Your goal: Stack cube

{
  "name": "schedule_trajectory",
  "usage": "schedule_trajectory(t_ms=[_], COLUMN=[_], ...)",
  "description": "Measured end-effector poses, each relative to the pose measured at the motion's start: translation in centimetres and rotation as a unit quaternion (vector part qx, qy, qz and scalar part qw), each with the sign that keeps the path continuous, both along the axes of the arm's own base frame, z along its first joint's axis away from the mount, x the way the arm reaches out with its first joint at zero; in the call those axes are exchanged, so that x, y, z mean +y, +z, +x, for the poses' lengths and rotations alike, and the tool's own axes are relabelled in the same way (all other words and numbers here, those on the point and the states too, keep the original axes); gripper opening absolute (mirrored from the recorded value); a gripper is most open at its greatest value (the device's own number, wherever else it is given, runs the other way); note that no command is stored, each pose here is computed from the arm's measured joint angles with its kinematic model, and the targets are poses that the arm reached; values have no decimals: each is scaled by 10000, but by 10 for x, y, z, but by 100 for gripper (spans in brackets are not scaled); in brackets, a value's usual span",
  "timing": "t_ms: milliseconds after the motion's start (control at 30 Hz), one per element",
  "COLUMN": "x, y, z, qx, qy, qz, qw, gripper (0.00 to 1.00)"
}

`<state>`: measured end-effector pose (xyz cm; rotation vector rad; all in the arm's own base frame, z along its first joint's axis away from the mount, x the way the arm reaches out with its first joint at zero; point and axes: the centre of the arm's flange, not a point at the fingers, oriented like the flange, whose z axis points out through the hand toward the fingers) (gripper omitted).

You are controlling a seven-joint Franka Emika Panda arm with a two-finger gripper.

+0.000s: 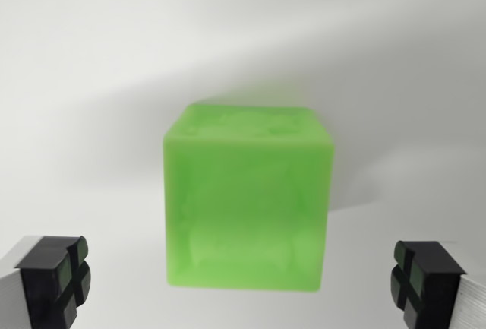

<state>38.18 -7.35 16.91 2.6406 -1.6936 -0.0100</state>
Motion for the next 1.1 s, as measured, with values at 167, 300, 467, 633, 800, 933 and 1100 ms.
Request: schedule_trajectory(t_ms=[167,300,467,633,800,933,1100], x=[0,0,0,0,0,0,0], y=[-17,-30,-42,-50,-54,-54,-54], z=[0,0,0,0,0,0,0], qx=[-1,-1,-4,-2,-12,-17,-18], qy=[7,6,8,5,3,1,1], qz=[-2,-2,-2,0,-1,-1,-1], qw=[10000,10000,10000,10000,10000,10000,10000], gripper=[100,100,100,100,0,0,0])
